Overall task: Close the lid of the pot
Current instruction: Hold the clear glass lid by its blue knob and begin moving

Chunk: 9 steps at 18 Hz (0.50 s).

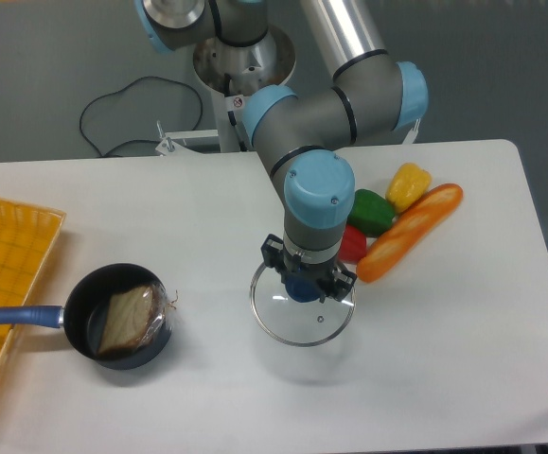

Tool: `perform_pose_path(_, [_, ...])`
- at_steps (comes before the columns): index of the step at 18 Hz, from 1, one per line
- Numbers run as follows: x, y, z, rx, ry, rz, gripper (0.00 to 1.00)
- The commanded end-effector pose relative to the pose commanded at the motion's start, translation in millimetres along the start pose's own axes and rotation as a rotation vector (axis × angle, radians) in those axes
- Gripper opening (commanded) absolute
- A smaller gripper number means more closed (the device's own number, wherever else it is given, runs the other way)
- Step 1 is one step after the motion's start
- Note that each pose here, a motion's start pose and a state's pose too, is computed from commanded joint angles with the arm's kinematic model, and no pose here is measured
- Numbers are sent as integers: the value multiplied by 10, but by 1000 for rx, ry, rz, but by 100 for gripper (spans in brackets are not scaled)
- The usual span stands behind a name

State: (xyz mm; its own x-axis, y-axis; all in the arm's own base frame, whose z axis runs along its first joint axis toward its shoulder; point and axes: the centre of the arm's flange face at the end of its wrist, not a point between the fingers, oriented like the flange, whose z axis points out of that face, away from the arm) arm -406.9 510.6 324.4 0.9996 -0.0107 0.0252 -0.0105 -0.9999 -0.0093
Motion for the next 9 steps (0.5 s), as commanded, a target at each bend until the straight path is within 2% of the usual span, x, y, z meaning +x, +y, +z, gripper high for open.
perform_pose_path(9, [151,-110,-58,2,-12,8,50])
